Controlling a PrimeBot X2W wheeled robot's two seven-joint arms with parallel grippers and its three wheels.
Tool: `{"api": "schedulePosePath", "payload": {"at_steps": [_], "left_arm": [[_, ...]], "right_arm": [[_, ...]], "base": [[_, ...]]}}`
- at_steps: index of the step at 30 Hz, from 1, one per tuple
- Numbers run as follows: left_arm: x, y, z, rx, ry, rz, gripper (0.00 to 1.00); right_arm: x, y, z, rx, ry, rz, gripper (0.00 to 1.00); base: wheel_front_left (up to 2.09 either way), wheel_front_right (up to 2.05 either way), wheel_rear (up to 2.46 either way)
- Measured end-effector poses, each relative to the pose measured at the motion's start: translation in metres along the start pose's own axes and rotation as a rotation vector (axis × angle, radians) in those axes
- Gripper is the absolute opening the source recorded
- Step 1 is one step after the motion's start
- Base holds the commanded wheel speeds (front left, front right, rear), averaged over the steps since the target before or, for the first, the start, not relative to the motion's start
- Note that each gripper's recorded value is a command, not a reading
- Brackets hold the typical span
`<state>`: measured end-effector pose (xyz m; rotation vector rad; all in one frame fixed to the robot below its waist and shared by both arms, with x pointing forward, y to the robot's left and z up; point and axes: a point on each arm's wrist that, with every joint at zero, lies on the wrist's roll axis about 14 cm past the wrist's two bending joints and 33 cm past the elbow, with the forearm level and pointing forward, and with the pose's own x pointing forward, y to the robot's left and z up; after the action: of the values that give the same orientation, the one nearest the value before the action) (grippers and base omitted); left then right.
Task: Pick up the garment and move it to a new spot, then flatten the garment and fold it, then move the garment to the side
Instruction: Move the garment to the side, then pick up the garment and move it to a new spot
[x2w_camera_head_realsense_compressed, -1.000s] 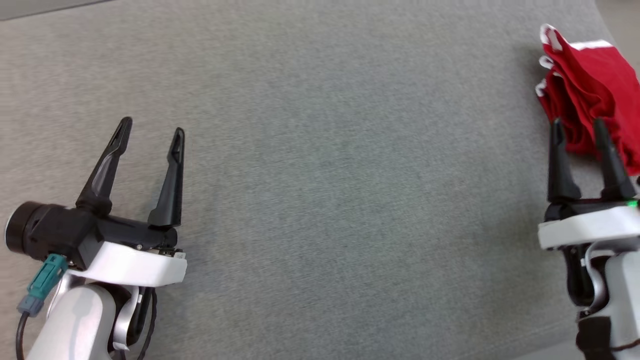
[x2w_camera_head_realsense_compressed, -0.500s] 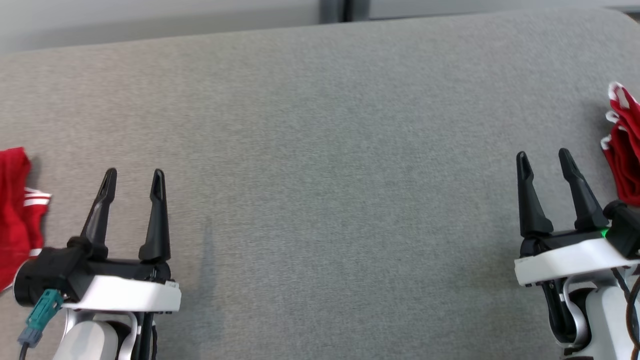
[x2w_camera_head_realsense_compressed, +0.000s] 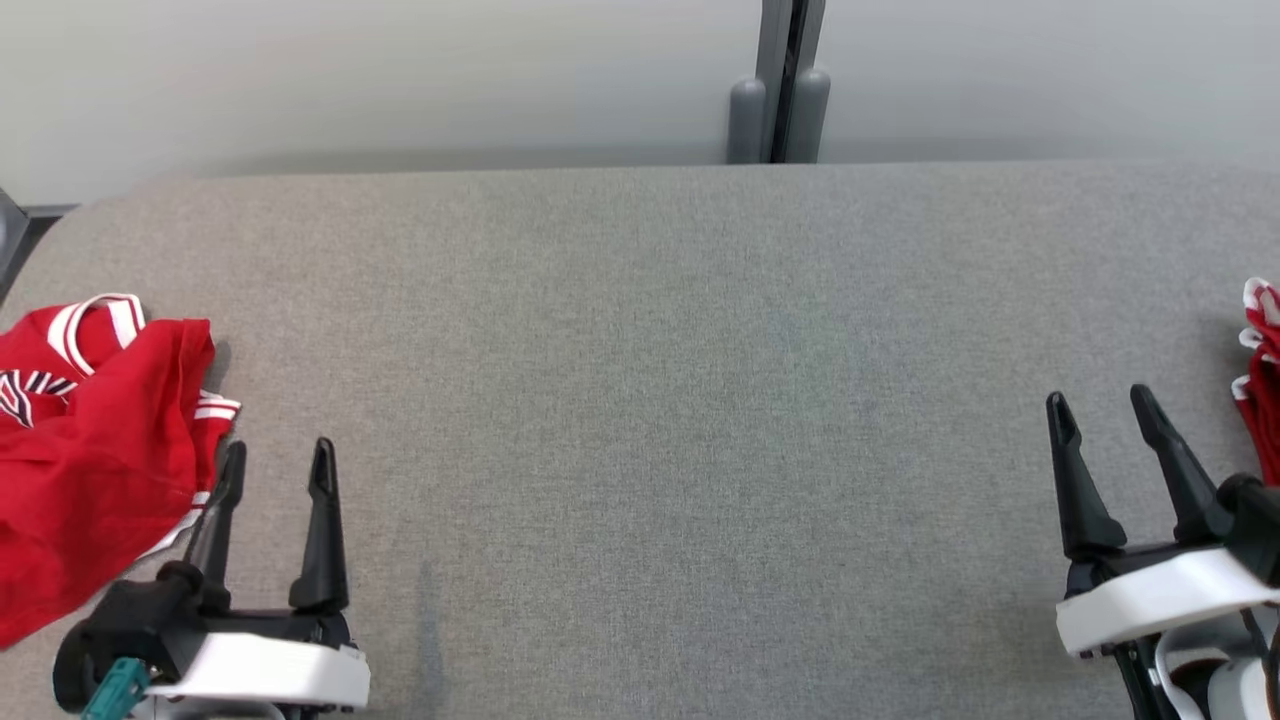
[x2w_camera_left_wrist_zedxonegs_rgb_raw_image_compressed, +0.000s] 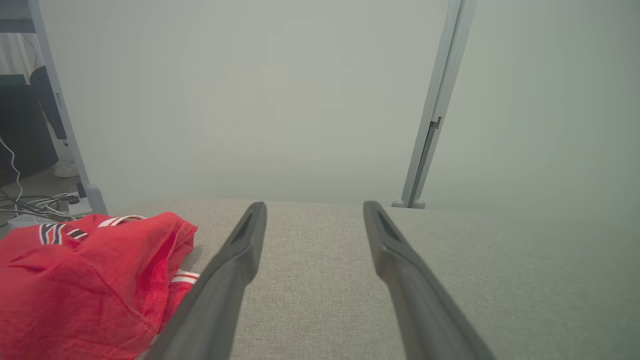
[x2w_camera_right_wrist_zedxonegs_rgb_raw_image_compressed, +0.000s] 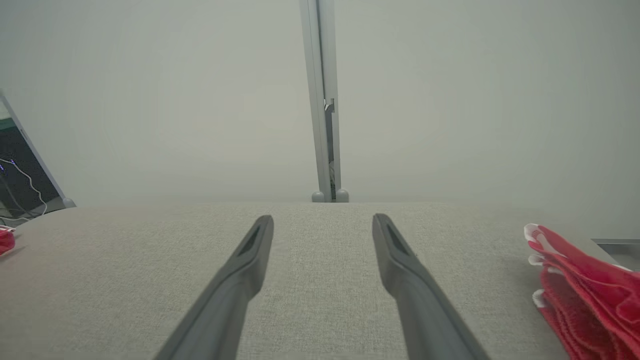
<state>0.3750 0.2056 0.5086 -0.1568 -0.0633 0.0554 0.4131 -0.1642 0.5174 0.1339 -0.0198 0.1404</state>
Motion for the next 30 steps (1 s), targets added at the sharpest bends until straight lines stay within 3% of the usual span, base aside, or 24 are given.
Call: {"api": "schedulePosePath", "payload": {"at_steps": [12,30], "left_arm": [[-0.029,-0.014,0.006,0.028,0.011,-0.058,1.00],[-0.035,-0.017,0.004,0.043,0.033,-0.069,1.00]], "right_arm": [[-0.049,-0.006,0.007,-0.006,0.020,-0.041,1.00],[-0.065,-0.009,0.015,-0.017,0.017,-0.067,1.00]], "base": [[0.00,0.00,0.00],[0.00,0.00,0.00]]}}
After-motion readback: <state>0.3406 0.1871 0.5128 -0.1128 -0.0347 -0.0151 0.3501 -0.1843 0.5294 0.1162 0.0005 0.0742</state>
